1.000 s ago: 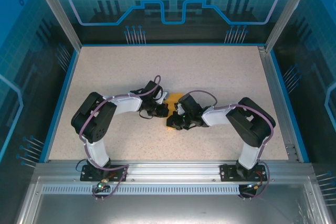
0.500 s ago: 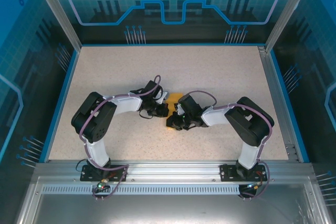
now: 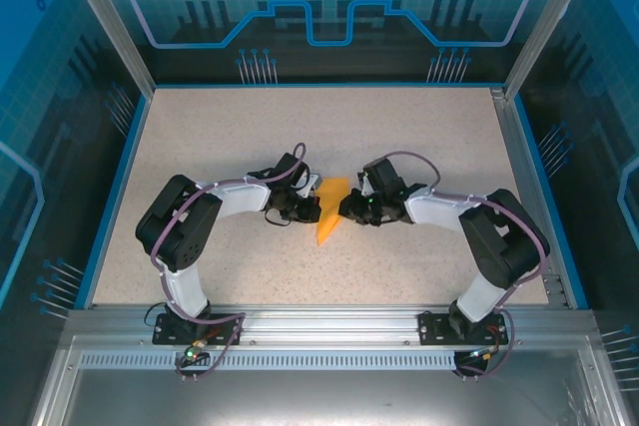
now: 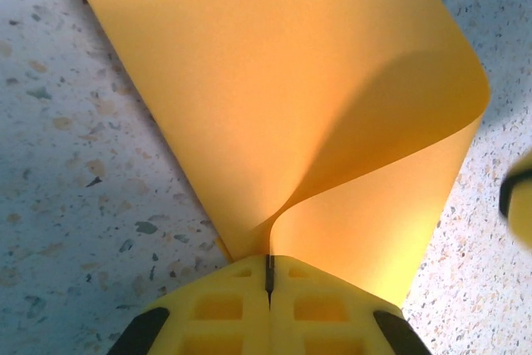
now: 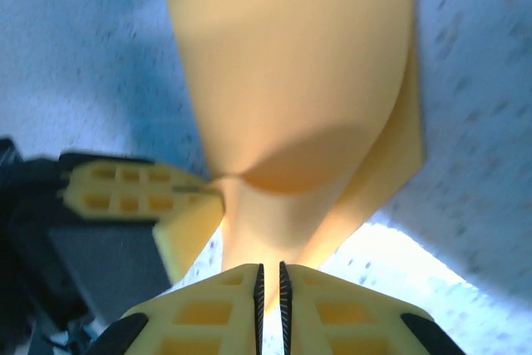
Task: Fold a paper plane with a square sheet of paper (pick it up from the middle)
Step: Third fold the triangle at the center of the table.
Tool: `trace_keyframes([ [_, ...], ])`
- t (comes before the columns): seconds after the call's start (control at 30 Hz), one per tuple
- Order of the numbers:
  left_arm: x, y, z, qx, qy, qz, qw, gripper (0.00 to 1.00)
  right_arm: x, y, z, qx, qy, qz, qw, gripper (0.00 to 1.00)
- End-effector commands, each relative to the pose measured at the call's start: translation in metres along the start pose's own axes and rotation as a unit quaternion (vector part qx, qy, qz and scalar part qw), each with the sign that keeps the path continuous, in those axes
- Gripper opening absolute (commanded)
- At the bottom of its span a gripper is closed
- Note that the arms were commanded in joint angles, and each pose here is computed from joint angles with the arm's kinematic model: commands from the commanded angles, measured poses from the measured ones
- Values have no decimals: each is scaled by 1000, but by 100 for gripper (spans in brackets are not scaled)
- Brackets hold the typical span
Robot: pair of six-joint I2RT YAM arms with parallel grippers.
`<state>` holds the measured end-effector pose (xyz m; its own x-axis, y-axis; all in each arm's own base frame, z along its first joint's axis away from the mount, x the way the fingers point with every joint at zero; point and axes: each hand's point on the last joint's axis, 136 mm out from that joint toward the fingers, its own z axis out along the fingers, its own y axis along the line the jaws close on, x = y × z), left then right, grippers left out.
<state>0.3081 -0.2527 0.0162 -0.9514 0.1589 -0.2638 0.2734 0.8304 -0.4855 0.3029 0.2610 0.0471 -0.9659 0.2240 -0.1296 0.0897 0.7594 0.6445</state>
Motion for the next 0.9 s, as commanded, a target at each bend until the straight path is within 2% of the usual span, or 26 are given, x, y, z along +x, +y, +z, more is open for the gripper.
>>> trace_keyframes([
  [0.0,5,2,1,1,18,2,1000,6,-16,-5,4,43,14,-30,999,15],
  [0.1,4,1,1,1,19,3,1000,6,-30,3,6,49,11,-51,997,17],
  [0.43,2,0,1,4,19,6,1000,6,-55,-14,38,129,60,-79,987,17],
  [0.87,-15,-13,-11,14,-4,19,1000,6,-51,-32,54,154,93,-84,980,17],
])
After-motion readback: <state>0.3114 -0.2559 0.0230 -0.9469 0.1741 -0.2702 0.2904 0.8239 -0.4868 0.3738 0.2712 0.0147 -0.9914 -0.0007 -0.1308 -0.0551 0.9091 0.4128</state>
